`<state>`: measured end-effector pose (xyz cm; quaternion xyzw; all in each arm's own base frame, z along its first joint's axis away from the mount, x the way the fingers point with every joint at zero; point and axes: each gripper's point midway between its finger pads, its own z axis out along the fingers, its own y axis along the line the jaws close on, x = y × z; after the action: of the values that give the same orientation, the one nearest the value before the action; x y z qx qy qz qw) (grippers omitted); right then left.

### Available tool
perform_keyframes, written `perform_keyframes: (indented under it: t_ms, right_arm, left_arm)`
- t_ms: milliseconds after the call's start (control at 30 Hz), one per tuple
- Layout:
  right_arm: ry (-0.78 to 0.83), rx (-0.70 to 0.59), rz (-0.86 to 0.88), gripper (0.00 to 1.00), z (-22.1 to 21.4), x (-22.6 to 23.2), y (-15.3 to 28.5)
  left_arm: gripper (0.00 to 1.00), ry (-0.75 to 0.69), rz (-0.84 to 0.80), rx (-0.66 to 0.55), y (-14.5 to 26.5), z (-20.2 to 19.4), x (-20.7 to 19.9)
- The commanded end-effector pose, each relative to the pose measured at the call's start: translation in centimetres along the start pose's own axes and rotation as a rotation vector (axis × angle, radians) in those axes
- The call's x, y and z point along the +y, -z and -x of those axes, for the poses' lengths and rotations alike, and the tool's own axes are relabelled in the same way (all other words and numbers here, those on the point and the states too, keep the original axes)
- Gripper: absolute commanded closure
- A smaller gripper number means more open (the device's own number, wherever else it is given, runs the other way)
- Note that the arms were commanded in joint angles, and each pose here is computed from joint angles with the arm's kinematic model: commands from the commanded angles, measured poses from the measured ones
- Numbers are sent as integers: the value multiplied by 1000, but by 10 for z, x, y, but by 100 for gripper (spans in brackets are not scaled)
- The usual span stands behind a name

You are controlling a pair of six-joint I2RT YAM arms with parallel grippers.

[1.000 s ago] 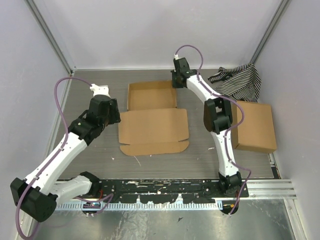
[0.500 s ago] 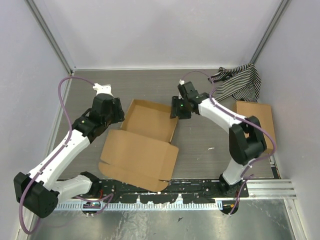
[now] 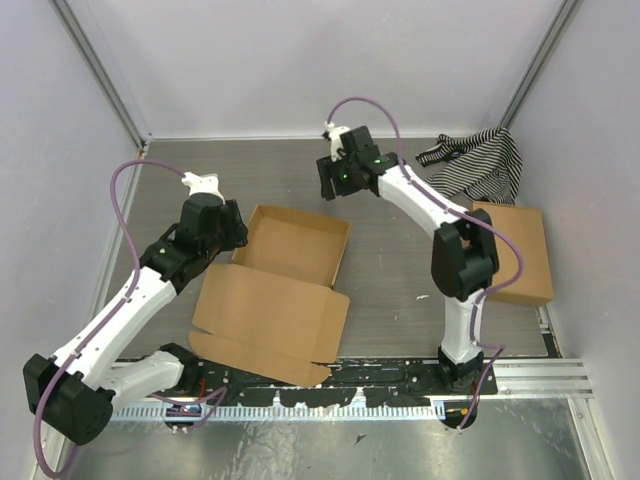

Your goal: Fold the paper box

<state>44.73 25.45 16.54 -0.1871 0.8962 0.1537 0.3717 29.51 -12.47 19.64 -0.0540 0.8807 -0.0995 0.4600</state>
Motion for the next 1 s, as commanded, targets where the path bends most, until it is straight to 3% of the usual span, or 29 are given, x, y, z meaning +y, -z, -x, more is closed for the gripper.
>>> perform_keyframes:
  t_ms: [0, 133, 833, 867, 967]
  right_arm:
    - [198, -30, 204, 35, 12, 50, -19]
    - [254, -36, 246, 34, 11, 71, -30]
    - [289, 119, 199, 37, -37, 92, -97]
    - [280, 133, 184, 39, -42, 89, -102]
    - [249, 146, 88, 61, -45, 74, -110]
  left_arm:
    - [43, 2, -1, -42, 9, 9, 3]
    - [43, 9, 4, -51, 10, 6, 6]
    - [43, -3, 30, -46, 13, 5, 12]
    - [43, -2, 28, -43, 12, 5, 12]
    - [43, -3, 23, -38, 9, 5, 9]
